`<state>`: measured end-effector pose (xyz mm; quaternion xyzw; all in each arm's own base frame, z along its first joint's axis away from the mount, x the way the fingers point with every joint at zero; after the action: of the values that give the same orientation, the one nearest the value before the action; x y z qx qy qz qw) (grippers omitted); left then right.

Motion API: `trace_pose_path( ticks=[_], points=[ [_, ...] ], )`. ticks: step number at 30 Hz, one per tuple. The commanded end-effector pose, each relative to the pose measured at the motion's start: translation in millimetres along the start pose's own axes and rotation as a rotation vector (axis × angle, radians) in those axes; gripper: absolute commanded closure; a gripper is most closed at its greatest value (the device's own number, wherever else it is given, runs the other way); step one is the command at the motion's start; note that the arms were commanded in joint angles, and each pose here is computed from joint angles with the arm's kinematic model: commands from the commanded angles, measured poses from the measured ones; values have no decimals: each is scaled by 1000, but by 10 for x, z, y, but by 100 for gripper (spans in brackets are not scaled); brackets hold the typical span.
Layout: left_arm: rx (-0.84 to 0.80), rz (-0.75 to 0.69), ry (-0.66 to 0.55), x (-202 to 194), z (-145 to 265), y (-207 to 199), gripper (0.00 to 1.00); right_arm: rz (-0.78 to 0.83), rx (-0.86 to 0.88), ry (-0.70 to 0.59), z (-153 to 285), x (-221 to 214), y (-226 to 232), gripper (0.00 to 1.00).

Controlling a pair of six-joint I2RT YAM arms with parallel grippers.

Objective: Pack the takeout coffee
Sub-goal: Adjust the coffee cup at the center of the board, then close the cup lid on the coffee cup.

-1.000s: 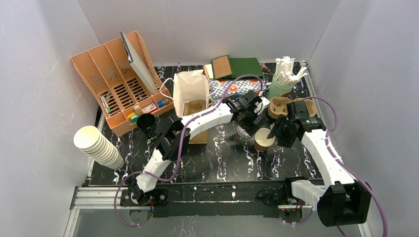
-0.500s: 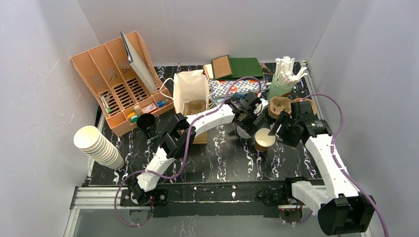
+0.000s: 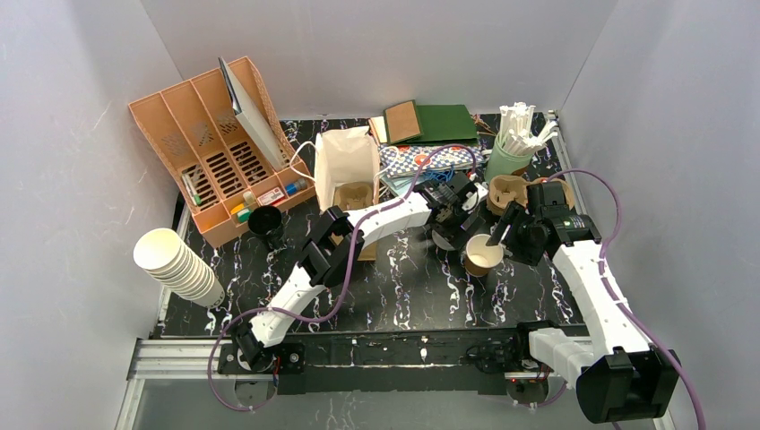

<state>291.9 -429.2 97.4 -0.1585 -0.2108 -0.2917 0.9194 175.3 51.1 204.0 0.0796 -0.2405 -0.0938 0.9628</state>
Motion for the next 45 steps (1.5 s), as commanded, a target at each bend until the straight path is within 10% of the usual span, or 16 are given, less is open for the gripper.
trace_pose_path(
  ticks=[1, 17, 35, 45],
  points=[
    [60, 5, -11, 51, 41, 49, 3, 13, 8, -31, 71, 87, 29, 28],
    [96, 9, -113, 247, 884, 55, 13, 13, 29, 72, -245, 4, 34, 31],
    [73, 72, -189, 150, 1924, 89, 15, 2, 196, 135, -540, -60, 319, 65],
    [-1, 98, -205, 40, 2141, 57, 15, 66, 220, 116, -517, 65, 647, 47]
  ],
)
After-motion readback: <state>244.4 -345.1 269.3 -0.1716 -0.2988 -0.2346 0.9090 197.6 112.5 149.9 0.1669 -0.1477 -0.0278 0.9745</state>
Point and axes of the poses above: each gripper's point midway between its finger pads, its own z axis back along the fingers, its own y axis along the line the jaws close on, x = y × z, the point moved 8 cm from there along z, back along the fingers, and after that the axes turned 15 degrees about z, right-handed, at the moved point
